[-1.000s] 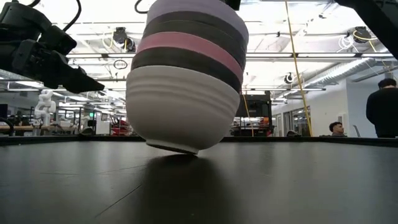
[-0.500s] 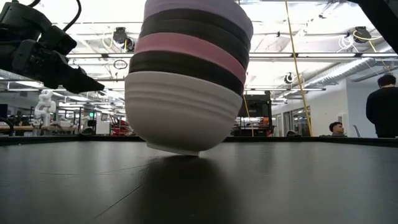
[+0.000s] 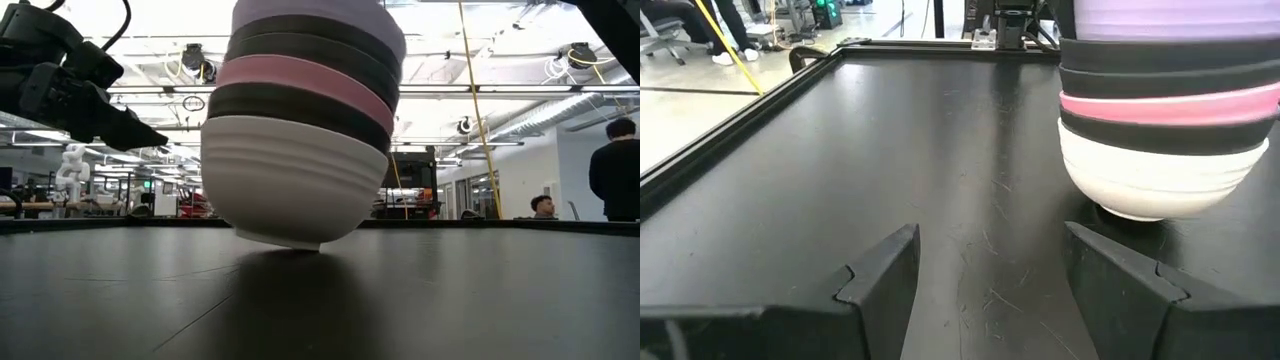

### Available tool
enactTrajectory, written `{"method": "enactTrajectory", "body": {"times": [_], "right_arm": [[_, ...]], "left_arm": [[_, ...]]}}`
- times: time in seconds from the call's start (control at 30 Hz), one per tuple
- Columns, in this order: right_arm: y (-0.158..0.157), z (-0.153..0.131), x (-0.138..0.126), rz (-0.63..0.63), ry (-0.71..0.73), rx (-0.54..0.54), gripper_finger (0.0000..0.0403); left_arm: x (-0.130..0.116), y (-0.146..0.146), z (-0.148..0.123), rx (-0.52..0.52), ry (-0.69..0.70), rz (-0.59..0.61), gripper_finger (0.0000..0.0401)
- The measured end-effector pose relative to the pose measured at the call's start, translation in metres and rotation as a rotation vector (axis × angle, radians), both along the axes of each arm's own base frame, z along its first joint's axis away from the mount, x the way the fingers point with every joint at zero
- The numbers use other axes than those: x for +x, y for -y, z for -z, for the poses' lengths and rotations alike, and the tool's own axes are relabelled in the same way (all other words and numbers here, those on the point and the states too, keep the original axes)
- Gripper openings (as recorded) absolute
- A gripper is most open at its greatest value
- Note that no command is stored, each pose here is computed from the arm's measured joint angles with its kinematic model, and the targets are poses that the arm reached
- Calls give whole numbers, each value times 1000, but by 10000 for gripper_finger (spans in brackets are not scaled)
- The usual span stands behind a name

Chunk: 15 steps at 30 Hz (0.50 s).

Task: Nest bowls inside each other
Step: Stack the purple bowl on top of the black bowl

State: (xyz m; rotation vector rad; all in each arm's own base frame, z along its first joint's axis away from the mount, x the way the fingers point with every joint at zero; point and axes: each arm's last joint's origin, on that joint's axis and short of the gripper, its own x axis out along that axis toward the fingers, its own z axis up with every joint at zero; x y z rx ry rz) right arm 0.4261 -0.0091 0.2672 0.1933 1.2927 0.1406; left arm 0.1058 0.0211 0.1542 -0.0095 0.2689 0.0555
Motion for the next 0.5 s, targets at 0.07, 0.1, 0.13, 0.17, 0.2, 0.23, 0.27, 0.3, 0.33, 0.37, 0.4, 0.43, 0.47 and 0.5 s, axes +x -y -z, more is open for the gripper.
{"method": "enactTrajectory", "body": {"times": [0.07,0.1,0.13,0.17,0.2,0.23,0.27,0.3,0.33,0.37,0.4,0.43,0.47,0.5], "right_arm": [[-1,-1,4,-20,45,28,3],[-1,-2,5,-27,61,42,3],[-1,-2,6,-31,72,52,3],[-1,-2,7,-34,79,57,3],[-2,-2,7,-39,83,63,3],[-2,-2,7,-45,86,71,3],[-2,-2,7,-48,87,74,3],[-2,-2,7,-48,88,74,3],[-2,-2,7,-47,88,74,3],[-2,-2,7,-47,88,75,3],[-2,-2,7,-47,89,75,3],[-2,-2,8,-47,90,77,3],[-2,-3,8,-47,91,78,3],[-2,-3,8,-44,90,79,3]], "left_arm": [[0,0,0,-3,0,0,246],[0,0,0,-7,0,-1,246],[0,0,0,-10,0,-2,246],[0,0,0,-13,1,-3,246],[0,0,0,-15,0,-4,246],[0,0,0,-17,1,-4,246],[0,0,0,-17,1,-4,246],[0,0,0,-18,1,-4,246],[0,0,0,-18,1,-4,246],[0,0,0,-18,1,-4,246],[0,0,0,-18,1,-4,246],[0,0,0,-18,1,-4,246],[0,0,0,-17,1,-4,246],[0,0,0,-17,1,-3,246]]}}
